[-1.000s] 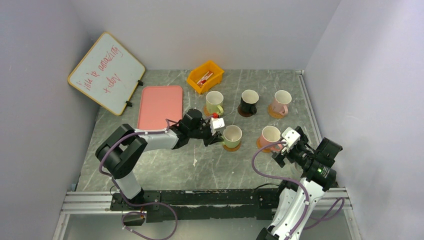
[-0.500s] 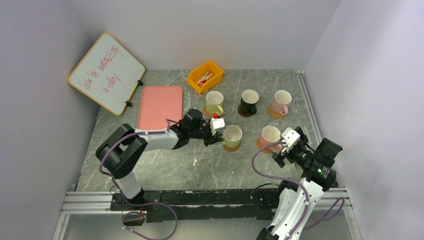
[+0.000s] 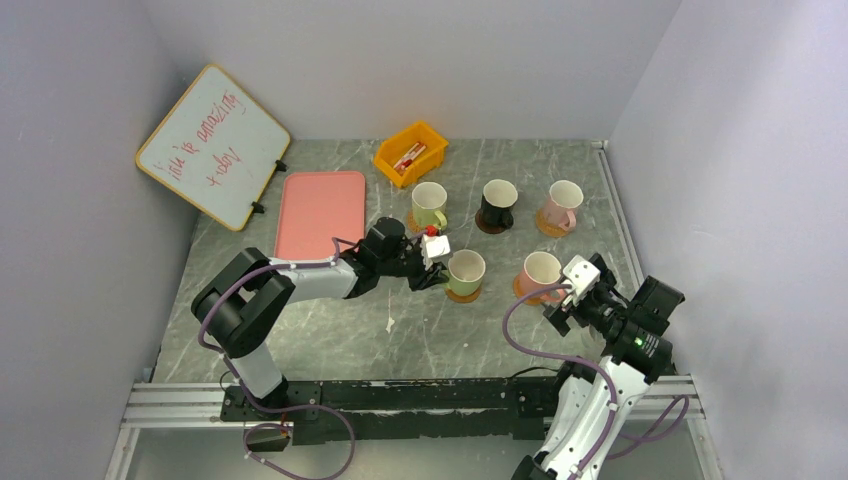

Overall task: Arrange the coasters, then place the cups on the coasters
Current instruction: Cup the coaster.

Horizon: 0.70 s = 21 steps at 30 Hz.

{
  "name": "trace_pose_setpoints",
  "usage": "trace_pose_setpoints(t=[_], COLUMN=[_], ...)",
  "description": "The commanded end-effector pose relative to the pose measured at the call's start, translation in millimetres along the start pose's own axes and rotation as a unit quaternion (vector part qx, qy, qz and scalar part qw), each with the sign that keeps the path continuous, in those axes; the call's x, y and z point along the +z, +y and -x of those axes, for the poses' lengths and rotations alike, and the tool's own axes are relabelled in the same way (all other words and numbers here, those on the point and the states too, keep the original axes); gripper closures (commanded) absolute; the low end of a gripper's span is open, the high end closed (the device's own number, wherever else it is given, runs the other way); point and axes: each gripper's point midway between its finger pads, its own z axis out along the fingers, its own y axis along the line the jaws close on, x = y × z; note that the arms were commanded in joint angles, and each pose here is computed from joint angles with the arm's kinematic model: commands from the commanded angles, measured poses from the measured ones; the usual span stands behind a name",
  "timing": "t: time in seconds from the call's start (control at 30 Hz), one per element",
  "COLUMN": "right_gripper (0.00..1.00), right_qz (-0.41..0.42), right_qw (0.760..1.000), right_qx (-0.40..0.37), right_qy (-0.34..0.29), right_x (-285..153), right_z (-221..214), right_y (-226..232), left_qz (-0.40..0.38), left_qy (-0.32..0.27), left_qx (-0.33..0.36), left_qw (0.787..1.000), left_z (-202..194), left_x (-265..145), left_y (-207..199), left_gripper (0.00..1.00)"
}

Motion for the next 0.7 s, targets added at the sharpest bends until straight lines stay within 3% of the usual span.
trace_pose_setpoints(t=[0.0, 0.23, 0.3, 0.33, 0.37, 0.67], right_gripper=[0.0, 0.0, 0.0, 0.0, 0.0, 0.0], right_qz=[0.005, 0.006, 0.006, 0.005, 0.005, 0.006], right_qw=[1.0, 1.0, 1.0, 1.0, 1.0, 1.0], right_qx=[-0.015, -0.014, -0.015, -0.015, -0.015, -0.015], right_qy=[-0.019, -0.02, -0.02, -0.019, -0.02, -0.02], right_x=[0.9, 1.0, 1.0, 0.9, 0.9, 0.9], right_z=[6.5, 6.5, 6.5, 6.5, 6.6, 6.7], right_y=[2.0, 2.2, 2.3, 2.2, 2.3, 2.4], left_qz=[0.006, 0.005, 0.002, 0.002, 0.002, -0.006], left_qy=[-0.035, -0.036, -0.036, -0.036, -0.035, -0.031], left_qx=[0.03, 0.033, 0.035, 0.036, 0.037, 0.047], left_qw=[0.999, 0.999, 0.999, 0.999, 0.999, 0.998], left_z=[31.0, 31.6, 31.9, 32.1, 31.5, 34.0], left_x=[-0.6, -2.0, -2.2, -2.4, -2.5, -5.4], left_y=[5.2, 4.9, 3.7, 3.4, 3.2, 1.0], left_gripper=[0.63, 0.44, 0.26, 0.07, 0.04, 0.03])
